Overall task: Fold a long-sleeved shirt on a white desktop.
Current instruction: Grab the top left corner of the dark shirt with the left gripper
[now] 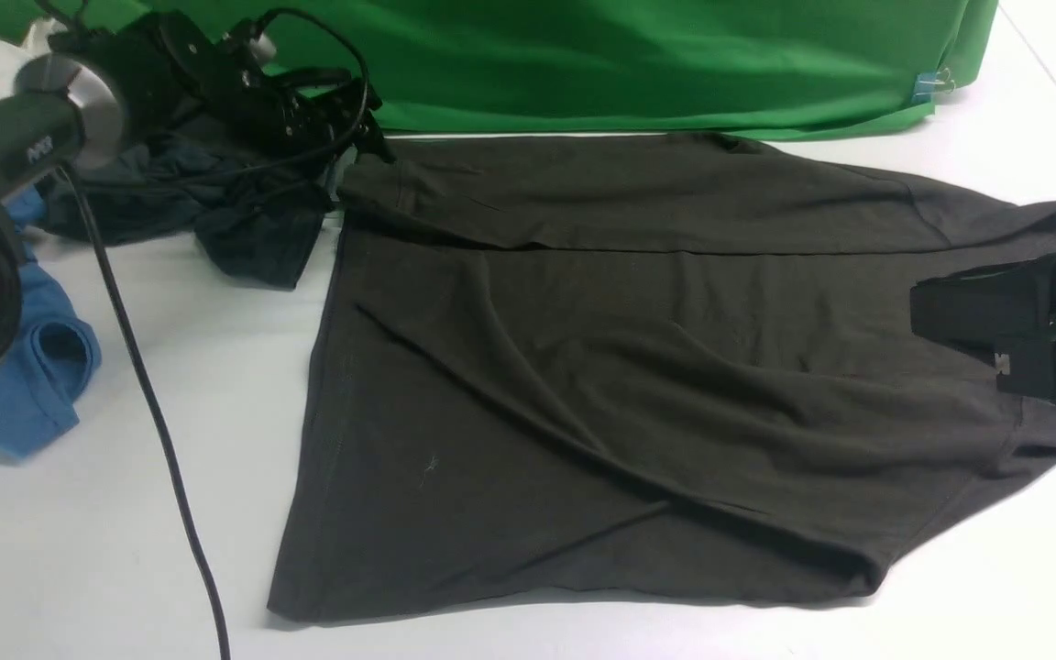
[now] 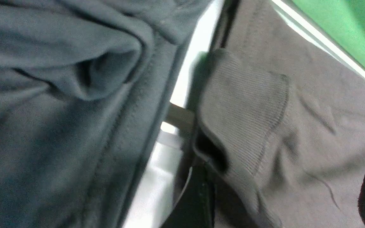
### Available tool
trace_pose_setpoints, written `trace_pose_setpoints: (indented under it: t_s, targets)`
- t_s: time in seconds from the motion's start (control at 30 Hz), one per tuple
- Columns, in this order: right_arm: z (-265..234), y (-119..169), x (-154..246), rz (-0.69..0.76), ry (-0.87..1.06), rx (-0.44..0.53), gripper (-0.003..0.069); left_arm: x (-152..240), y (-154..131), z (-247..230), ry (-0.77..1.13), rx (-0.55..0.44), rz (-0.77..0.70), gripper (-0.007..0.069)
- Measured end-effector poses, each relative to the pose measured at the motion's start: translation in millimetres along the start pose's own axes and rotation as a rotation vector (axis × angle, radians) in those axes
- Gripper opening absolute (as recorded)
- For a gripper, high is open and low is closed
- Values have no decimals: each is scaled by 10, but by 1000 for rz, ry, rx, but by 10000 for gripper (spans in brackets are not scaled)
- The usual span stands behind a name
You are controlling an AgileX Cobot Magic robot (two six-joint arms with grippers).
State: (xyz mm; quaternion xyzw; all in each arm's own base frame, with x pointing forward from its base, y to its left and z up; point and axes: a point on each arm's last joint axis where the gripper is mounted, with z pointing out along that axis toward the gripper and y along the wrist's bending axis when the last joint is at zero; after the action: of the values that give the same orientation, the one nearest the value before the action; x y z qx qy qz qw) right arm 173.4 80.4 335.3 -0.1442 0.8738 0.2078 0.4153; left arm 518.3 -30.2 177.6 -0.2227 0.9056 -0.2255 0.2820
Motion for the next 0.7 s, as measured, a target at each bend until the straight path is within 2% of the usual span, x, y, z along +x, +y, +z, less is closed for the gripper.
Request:
trace_pose_setpoints:
  t_s: [0.13,0.3,0.43,0.47,0.5,0.53,0.57,0.6,0.67,0.7]
  targets:
    - [0,0,0,1,0,0,240,18,49,89,-5,-4,-12,618]
    - [0,0,-1,1,-1,0,240,31,98,169,-15,-11,28,533]
    - [0,-1,-3,1,-3,1,240,42,113,192,-9,-14,54,402]
    - [0,-1,-3,1,-3,1,240,42,113,191,-9,-14,54,393]
    - [0,-2,-6,1,-7,2,240,45,113,191,-6,-14,59,316]
    - [0,-2,-8,1,-9,2,240,45,113,191,-6,-14,61,270]
    - [0,-2,-8,1,-9,2,240,46,114,191,-5,-14,61,261]
    - [0,-3,-10,1,-11,3,240,48,114,191,-2,-14,62,197]
    - [0,-3,-11,1,-13,3,240,51,114,191,1,-15,64,138]
    - [0,-3,-13,1,-14,3,240,54,115,191,4,-15,63,80]
